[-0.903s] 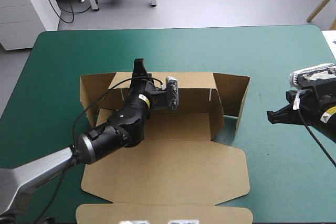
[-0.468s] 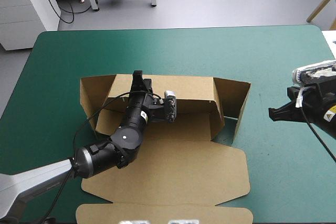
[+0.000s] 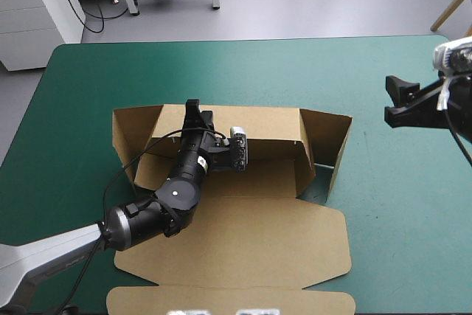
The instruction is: Fold the box
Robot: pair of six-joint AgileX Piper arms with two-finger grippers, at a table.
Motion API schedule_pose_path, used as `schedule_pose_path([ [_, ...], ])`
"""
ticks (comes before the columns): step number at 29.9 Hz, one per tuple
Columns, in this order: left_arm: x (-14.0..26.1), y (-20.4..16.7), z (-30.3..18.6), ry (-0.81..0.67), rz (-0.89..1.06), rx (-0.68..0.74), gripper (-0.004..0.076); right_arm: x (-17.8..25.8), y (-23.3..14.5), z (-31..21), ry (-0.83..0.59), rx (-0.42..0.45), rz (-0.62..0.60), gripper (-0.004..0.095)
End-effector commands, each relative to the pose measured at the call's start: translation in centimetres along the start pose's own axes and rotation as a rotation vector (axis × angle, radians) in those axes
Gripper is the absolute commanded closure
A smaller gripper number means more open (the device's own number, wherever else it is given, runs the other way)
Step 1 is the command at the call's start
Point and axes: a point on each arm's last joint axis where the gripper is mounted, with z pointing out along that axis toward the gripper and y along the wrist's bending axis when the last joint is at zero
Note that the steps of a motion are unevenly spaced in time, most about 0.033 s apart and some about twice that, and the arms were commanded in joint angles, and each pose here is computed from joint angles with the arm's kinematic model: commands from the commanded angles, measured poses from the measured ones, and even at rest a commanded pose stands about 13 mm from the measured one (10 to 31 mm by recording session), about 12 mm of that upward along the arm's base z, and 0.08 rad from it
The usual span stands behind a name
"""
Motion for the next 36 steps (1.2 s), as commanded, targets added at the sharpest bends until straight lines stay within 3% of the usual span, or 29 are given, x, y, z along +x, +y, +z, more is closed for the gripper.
schedule_pose_path([
  [1,0.2,0.8,-0.7,0.003,-0.063,-0.009,0.0734,-2.6,-0.3,0.6,-0.098,0.01,-0.007,0.0092],
  [8,0.2,0.8,-0.7,0.003,-0.063,-0.009,0.0734,-5.0,-0.9,5.9,-0.044,-0.003,0.0,0.0092],
  [14,0.2,0.8,-0.7,0.003,-0.063,-0.009,0.0734,-5.2,-0.8,12.4,0.118,-0.073,0.046,0.0092],
  [27,0.2,0.8,-0.7,0.003,-0.063,-0.009,0.0734,0.3,-0.5,24.2,0.49,-0.167,0.152,0.0095],
  [36,0.2,0.8,-0.7,0.009,-0.063,-0.012,0.0734,3.1,-0.3,26.7,0.601,-0.182,0.169,0.0108],
])
